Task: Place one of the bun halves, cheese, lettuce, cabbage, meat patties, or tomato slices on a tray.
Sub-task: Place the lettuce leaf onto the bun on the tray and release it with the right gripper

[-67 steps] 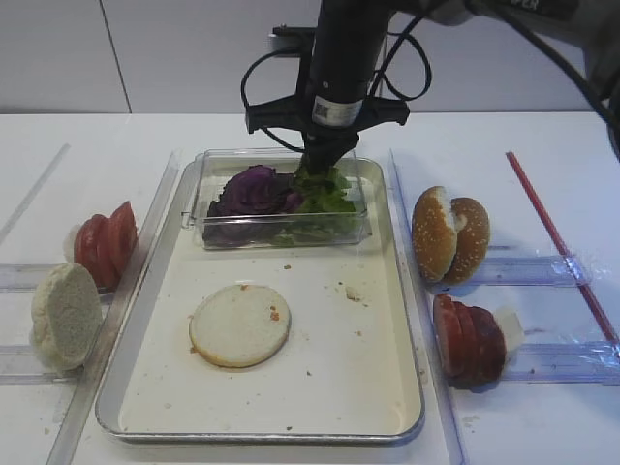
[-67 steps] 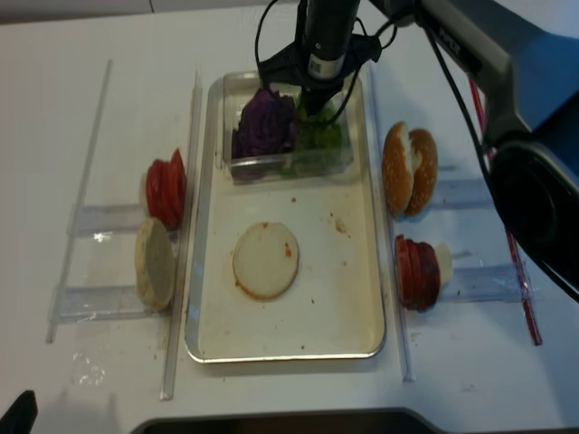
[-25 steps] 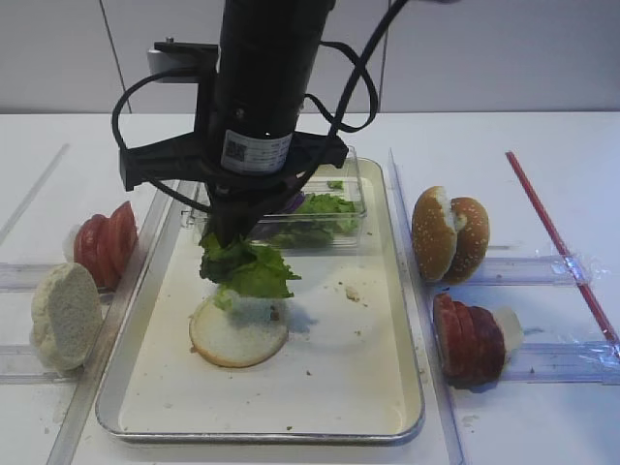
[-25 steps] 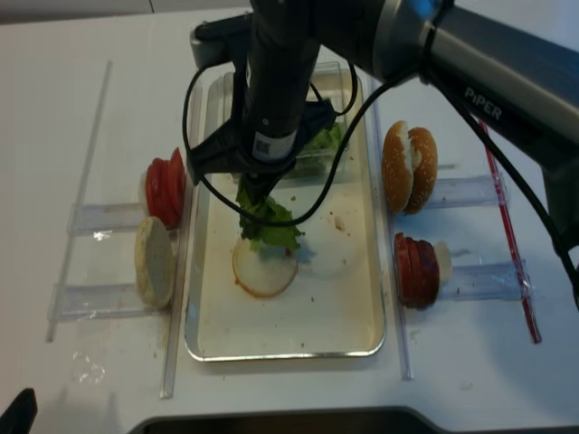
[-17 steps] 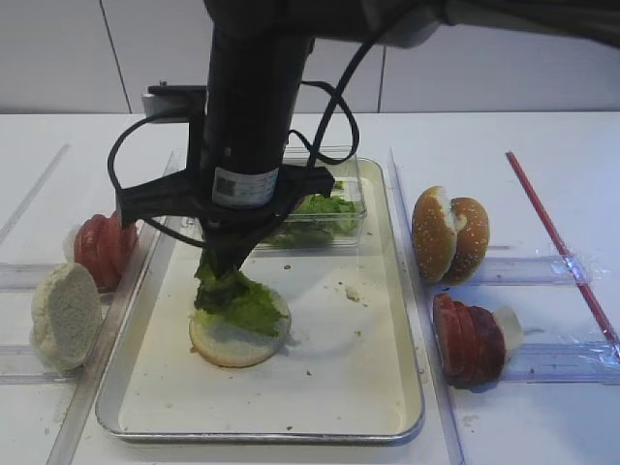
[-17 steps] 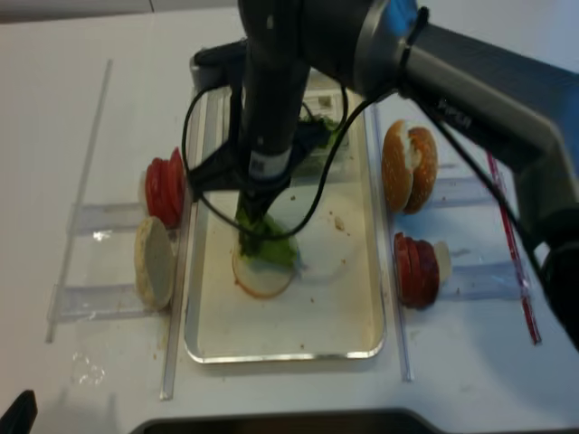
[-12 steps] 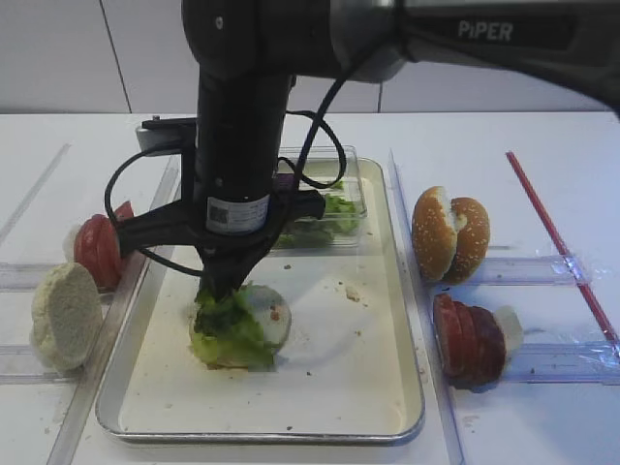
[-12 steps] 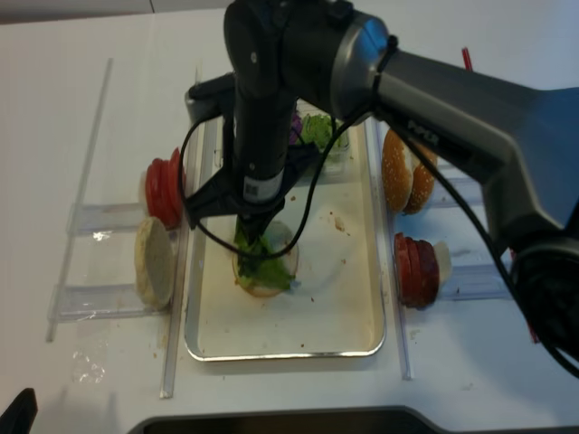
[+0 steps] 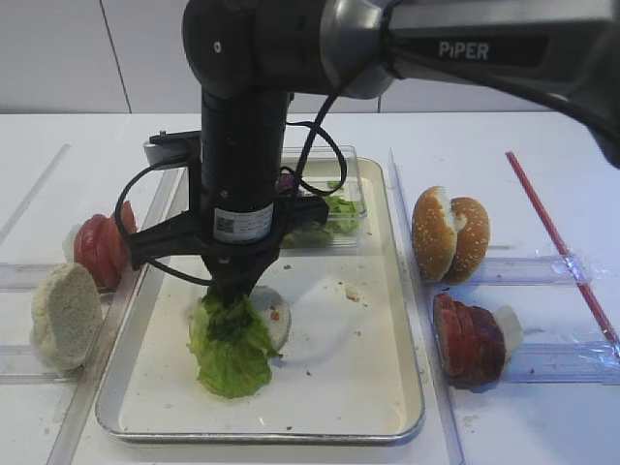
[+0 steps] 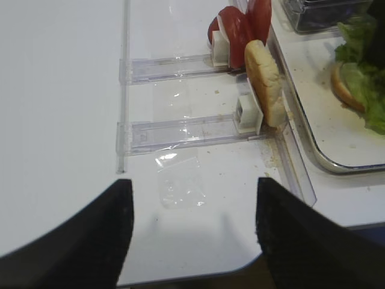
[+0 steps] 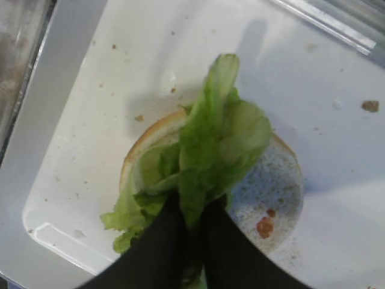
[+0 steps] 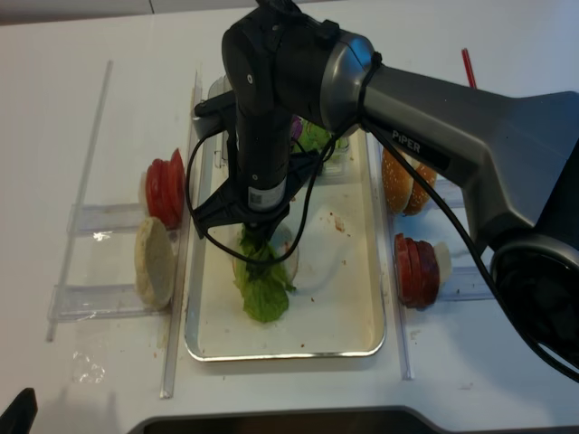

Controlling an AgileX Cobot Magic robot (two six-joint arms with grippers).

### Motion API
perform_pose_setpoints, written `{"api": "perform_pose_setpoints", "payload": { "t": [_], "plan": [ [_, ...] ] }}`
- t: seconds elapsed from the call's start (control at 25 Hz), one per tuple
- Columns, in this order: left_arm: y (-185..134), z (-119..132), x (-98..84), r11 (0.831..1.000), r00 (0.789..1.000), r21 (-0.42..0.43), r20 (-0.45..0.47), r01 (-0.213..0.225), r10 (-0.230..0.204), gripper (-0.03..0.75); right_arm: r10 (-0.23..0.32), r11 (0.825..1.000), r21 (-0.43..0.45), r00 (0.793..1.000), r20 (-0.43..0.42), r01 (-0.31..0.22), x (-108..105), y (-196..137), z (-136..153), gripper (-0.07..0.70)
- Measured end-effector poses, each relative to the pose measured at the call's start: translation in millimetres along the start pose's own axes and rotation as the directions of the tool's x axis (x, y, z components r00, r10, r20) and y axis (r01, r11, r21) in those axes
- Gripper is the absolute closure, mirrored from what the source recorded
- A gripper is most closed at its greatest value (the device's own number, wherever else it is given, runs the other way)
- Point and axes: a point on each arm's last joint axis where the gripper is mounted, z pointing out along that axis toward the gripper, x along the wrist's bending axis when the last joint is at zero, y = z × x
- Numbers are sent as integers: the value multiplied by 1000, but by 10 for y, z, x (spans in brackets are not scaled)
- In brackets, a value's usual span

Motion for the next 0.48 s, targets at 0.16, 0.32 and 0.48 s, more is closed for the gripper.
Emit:
{"api": "perform_pose_setpoints", "payload": {
  "t": [0.16,0.32,0.48],
  "plan": [
    [0,0,0,1000,1000,0,0,0,0,304,0,1000,0,1000,0,0,0,0,0,285],
    [0,0,0,1000,1000,0,0,0,0,304,-4,1000,-4,1000,3,4,5,-4,-16,13],
    [0,0,0,1000,1000,0,0,0,0,304,-24,998,-50,999,26,25,5,-28,-194,-50]
  ]
}}
